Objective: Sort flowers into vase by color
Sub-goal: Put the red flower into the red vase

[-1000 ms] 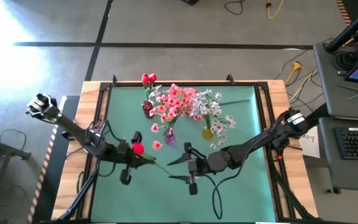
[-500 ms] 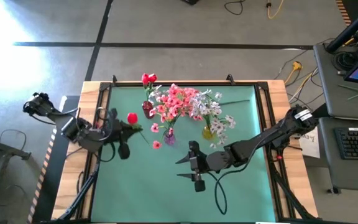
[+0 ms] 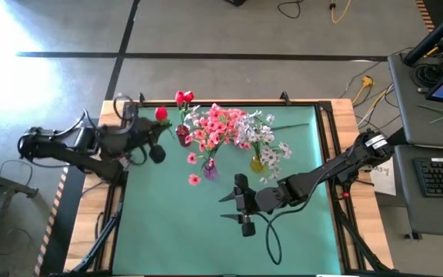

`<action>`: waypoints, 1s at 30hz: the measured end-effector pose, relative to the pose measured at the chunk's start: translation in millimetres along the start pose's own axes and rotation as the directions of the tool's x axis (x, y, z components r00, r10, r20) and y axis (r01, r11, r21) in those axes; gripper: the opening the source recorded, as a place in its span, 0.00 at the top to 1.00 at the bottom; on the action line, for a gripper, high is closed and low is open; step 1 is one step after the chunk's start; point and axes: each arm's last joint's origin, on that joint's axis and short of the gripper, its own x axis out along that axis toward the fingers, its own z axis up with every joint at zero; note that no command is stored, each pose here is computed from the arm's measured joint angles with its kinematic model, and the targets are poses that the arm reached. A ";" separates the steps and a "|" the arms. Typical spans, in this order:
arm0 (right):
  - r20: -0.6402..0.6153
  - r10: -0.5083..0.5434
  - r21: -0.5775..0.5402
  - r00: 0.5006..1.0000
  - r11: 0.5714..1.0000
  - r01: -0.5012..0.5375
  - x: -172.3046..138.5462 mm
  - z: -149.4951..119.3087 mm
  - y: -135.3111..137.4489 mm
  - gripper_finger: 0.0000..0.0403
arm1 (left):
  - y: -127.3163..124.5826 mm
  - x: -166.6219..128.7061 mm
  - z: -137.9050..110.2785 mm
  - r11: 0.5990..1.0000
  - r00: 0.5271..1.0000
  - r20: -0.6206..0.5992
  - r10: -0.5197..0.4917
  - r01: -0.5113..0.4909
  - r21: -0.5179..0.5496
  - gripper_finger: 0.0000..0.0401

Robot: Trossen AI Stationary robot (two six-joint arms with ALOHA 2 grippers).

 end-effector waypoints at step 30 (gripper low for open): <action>-0.122 -0.125 -0.067 0.985 0.991 0.117 7.5 -10.3 -49.1 0.49 | 69.5 28.9 1.3 0.988 0.996 0.028 -0.083 0.086 -0.130 1.00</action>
